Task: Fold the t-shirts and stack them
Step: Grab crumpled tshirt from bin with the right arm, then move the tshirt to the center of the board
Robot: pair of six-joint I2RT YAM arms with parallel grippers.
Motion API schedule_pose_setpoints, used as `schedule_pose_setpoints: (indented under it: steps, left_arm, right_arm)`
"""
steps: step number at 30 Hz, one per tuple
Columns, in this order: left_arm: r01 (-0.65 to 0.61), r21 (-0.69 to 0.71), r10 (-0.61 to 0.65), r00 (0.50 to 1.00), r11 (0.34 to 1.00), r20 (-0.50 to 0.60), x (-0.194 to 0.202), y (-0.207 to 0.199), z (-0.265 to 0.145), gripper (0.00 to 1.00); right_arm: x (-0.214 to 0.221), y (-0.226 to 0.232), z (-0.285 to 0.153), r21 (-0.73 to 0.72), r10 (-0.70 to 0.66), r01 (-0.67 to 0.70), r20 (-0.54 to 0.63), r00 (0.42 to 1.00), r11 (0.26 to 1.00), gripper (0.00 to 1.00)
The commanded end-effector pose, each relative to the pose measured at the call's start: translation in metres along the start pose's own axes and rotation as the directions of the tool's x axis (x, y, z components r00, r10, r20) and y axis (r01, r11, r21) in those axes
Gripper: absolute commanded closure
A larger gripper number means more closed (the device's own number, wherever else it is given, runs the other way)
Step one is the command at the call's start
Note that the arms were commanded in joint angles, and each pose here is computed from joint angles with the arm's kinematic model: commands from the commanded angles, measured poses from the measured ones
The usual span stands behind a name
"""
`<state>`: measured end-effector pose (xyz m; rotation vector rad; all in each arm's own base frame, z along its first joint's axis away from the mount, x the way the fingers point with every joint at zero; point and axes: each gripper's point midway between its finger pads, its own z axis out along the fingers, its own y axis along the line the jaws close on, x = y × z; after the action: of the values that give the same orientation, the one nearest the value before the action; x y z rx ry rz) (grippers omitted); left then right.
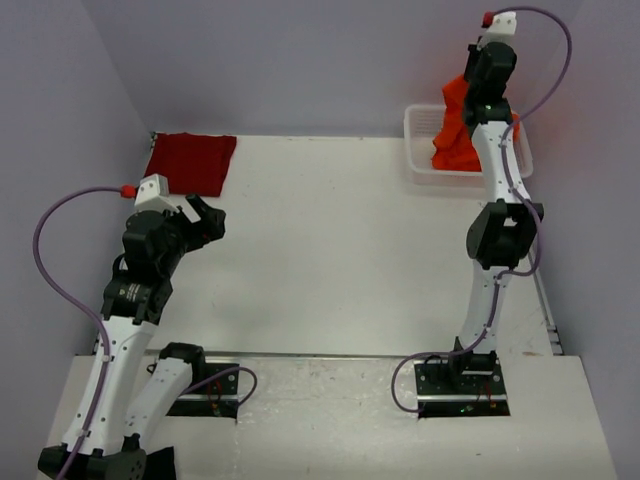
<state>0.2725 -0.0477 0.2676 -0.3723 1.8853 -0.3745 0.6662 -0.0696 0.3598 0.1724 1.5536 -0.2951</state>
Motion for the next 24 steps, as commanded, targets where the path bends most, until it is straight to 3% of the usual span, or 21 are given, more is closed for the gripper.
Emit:
schedule_pose_setpoints:
  steps: [1,7,9,10,14,17,21,24]
  left_arm:
    - [-0.001,0.026,0.001,1.0,1.0,0.008,0.001,-0.004,-0.002,0.07]
    - [-0.05,0.041,0.051,0.998,0.998,-0.022,0.01,-0.003,0.004,0.07]
    - [-0.052,0.04,0.053,0.998,0.998,-0.028,0.014,-0.001,0.004,0.07]
    - [-0.053,0.043,0.054,0.998,0.998,-0.026,0.013,-0.002,0.003,0.07]
    - [-0.049,0.056,0.048,0.999,0.997,0.01,0.006,-0.005,-0.007,0.07]
    - [-0.044,0.044,0.043,0.999,0.998,0.027,0.0,-0.004,-0.016,0.07]
    - [-0.023,0.034,0.022,0.999,0.999,0.049,-0.008,-0.004,-0.029,0.07]
    - [-0.006,0.057,0.002,0.997,0.998,0.075,-0.013,-0.008,-0.04,0.07]
  right_arm:
    - [-0.21,0.006,-0.094,-0.092,0.09,-0.058,0.397,0.913,0.994,1.0]
    - [-0.337,0.031,-0.231,-0.277,0.185,-0.021,0.581,0.793,0.961,1.0]
    - [-0.353,0.049,-0.269,-0.357,0.218,0.014,0.6,0.77,0.934,1.0]
    - [-0.374,0.039,-0.304,-0.376,0.246,0.014,0.632,0.735,0.926,1.0]
    - [-0.398,0.048,-0.375,-0.48,0.322,0.039,0.645,0.693,0.876,1.0]
    - [-0.41,0.048,-0.428,-0.583,0.407,0.039,0.612,0.678,0.811,1.0]
    - [-0.4,0.06,-0.481,-0.734,0.498,0.025,0.485,0.719,0.678,1.0]
    - [-0.375,0.068,-0.512,-0.844,0.539,-0.013,0.331,0.775,0.536,1.0]
